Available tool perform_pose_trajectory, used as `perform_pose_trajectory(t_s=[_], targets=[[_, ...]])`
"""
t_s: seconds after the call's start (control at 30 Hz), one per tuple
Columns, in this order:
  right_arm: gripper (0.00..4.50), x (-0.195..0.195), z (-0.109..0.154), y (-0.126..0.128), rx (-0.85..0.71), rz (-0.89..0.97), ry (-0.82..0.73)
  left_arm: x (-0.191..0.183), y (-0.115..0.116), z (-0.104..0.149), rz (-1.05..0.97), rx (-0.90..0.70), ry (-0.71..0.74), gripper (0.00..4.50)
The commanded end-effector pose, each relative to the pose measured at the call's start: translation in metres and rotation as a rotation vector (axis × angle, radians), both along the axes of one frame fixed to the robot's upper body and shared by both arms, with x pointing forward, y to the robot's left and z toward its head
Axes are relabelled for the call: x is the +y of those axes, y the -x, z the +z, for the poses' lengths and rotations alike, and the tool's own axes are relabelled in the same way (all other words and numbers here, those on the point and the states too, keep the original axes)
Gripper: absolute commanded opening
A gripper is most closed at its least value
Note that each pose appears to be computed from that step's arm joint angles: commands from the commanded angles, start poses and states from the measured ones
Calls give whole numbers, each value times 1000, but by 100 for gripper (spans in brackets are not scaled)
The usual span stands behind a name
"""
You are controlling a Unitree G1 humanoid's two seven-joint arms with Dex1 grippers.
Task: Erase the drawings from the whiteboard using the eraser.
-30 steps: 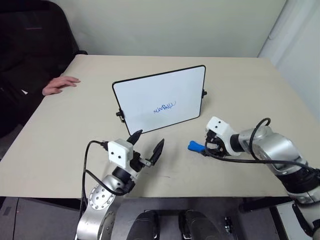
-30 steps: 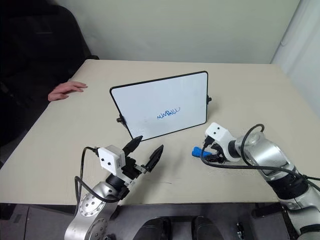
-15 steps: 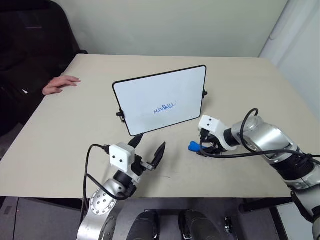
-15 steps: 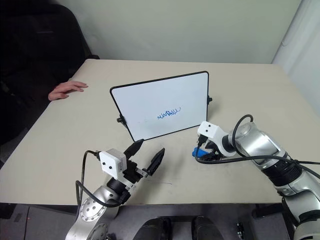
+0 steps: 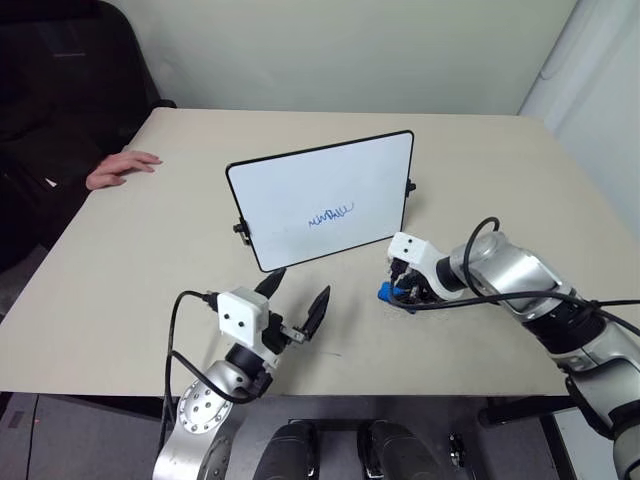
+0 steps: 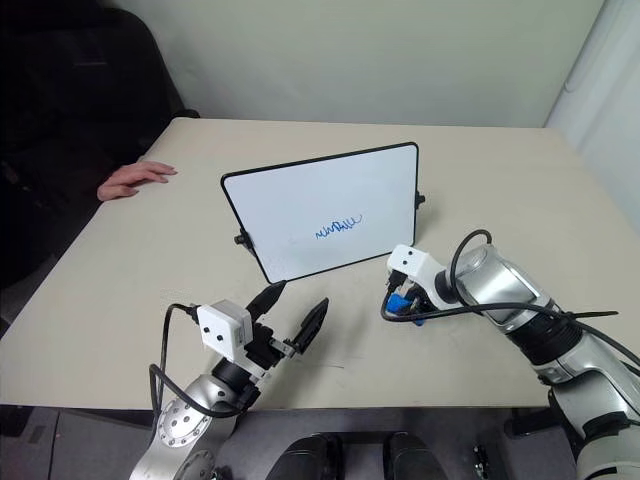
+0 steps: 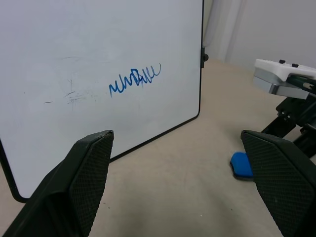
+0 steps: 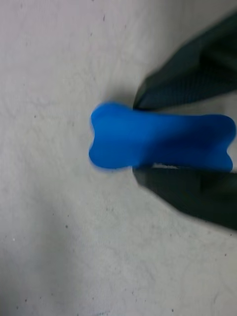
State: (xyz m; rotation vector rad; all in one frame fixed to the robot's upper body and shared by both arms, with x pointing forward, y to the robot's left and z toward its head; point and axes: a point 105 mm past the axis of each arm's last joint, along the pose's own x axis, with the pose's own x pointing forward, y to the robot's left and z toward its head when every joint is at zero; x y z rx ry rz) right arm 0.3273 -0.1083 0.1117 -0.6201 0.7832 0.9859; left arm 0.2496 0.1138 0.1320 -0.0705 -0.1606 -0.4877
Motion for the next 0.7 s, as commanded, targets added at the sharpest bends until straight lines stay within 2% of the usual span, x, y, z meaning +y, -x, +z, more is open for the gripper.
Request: perform_pose_trajectory(t_s=[0.03,0.1,0.23,0.37,0.43,0.57,0.7], targets=[[51,3,9,-2,-32,25,5,-2,5,13,-9,-51,3,450],[19,1,9,-2,-32,19,1,-3,5,13,-9,-51,3,450],[13,-2,17,-1,-47,-20,-48,-3,5,13,-8,-52,1,450],[13,8,50,-12,-157,-148,-265,1,4,13,15,-52,3,450],[13,9,67,-32,-253,-301,-390,8,1,12,44,-46,5,450],[13,18,90,-51,-400,-466,-603,22,-5,10,84,-38,6,450],[13,29,102,-59,-540,-536,-712,31,-9,10,91,-39,6,450]])
